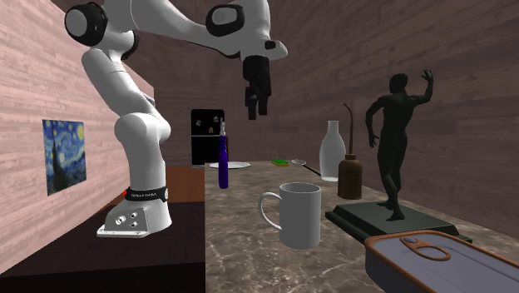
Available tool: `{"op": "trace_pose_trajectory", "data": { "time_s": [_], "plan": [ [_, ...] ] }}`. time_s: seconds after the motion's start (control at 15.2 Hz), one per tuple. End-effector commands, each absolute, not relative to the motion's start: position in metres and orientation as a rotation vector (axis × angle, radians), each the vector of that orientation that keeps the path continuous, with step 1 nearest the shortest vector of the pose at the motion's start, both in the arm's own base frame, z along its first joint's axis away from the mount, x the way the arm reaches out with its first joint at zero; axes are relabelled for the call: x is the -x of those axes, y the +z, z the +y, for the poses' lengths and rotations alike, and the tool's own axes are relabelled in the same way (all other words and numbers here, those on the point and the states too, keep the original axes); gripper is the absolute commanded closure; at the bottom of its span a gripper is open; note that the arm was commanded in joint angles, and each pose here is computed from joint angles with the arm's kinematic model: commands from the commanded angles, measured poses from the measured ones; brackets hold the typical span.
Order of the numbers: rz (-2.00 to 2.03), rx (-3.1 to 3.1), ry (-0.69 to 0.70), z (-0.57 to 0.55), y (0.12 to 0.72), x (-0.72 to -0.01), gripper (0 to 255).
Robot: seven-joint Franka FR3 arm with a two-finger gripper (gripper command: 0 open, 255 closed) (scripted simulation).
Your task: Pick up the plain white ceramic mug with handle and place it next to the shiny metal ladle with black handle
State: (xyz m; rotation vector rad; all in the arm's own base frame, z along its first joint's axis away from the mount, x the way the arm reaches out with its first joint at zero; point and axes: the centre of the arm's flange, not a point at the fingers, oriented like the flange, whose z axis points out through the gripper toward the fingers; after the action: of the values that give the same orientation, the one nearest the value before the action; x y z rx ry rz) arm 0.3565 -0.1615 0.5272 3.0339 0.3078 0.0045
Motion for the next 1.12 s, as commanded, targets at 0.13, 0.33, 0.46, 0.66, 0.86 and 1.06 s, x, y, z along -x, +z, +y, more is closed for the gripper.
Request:
{"op": "trace_pose_trajectory", "data": {
  "time_s": [0.13,0.33,0.46,0.66,0.86,1.06],
  "plan": [
    [0.327,-3.046,-0.007,-0.211,0.504,-0.368,0],
    [0.341,-3.057,-0.015,-0.248,0.486,-0.378,0],
    [0.35,-3.064,-0.021,-0.272,0.475,-0.384,0],
    [0.363,-3.074,-0.03,-0.308,0.457,-0.394,0],
    [0.377,-3.084,-0.039,-0.343,0.439,-0.404,0],
    [0.391,-3.094,-0.047,-0.379,0.42,-0.414,0]
  ]
}}
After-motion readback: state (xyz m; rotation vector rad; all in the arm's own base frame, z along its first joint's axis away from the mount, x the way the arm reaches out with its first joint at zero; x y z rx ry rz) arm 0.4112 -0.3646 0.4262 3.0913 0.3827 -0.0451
